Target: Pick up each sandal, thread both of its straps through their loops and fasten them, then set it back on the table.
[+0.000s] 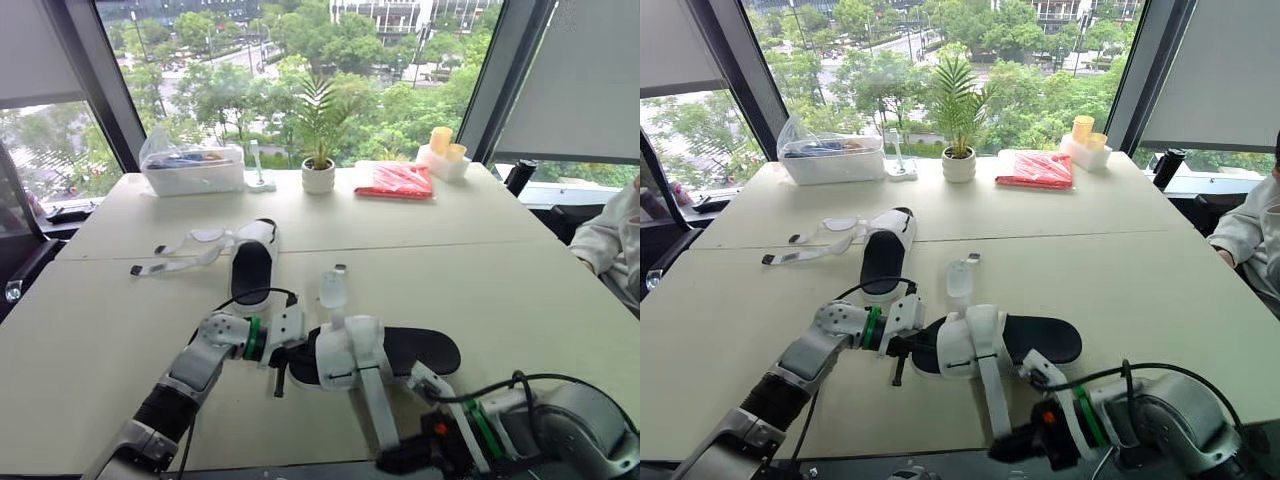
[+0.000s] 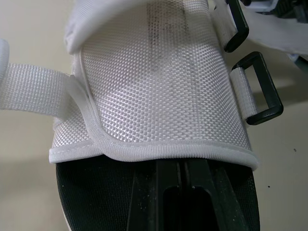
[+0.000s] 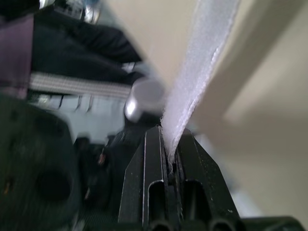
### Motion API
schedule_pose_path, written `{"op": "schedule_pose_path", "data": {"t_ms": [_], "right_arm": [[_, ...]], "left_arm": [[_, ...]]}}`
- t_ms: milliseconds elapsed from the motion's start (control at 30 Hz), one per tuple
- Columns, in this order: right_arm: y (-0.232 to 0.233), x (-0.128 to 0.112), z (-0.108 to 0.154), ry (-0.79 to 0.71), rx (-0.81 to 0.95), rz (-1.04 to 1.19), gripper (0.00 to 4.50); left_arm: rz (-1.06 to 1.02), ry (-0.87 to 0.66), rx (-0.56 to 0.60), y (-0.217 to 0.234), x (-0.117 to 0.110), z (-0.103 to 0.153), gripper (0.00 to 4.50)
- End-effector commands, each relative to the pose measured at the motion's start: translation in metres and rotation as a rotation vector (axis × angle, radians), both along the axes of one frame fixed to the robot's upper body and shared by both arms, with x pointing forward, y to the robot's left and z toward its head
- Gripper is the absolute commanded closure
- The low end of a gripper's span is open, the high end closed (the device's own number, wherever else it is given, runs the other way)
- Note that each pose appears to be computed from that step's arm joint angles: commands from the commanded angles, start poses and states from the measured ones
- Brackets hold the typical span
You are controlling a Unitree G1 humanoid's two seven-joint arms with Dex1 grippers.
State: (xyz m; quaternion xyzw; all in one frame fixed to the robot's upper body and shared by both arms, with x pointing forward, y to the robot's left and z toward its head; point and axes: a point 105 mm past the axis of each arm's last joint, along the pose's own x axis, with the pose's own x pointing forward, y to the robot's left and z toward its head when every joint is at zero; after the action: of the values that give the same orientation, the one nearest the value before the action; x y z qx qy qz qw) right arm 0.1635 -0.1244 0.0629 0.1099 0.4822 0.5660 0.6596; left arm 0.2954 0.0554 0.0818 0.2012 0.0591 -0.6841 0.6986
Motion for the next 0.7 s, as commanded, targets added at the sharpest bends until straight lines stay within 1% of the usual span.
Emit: {"op": "schedule_pose_path", "data": {"t_ms": [33,200,267,333,433,500,600,700], "right_arm": [[0.0,-0.019,0.009,0.113,0.063,0.046,4.45],[-0.003,-0.033,0.017,0.178,0.079,0.074,4.45],[-0.002,-0.034,0.025,0.188,0.111,0.078,4.45],[0.0,-0.034,0.038,0.162,0.139,0.103,4.45],[0.003,-0.034,0.064,0.064,0.17,0.164,4.45],[0.006,-0.027,0.085,-0.005,0.208,0.182,4.45],[0.011,-0.009,0.126,-0.175,0.249,0.216,4.45],[0.018,0.007,0.147,-0.281,0.246,0.236,4.45]], "left_arm": [[-0.008,0.041,0.083,0.001,-0.008,-0.024,4.5],[-0.009,0.037,0.112,0.002,-0.01,-0.03,4.5],[-0.011,0.036,0.124,0.002,-0.01,-0.032,4.5],[-0.017,0.035,0.138,0.002,-0.011,-0.035,4.5],[-0.029,0.031,0.164,0.003,-0.011,-0.039,4.5],[-0.037,0.027,0.18,0.003,-0.011,-0.043,4.5],[-0.053,0.02,0.207,0.002,-0.011,-0.048,4.5],[-0.059,0.015,0.215,0.001,-0.009,-0.051,4.5]]}}
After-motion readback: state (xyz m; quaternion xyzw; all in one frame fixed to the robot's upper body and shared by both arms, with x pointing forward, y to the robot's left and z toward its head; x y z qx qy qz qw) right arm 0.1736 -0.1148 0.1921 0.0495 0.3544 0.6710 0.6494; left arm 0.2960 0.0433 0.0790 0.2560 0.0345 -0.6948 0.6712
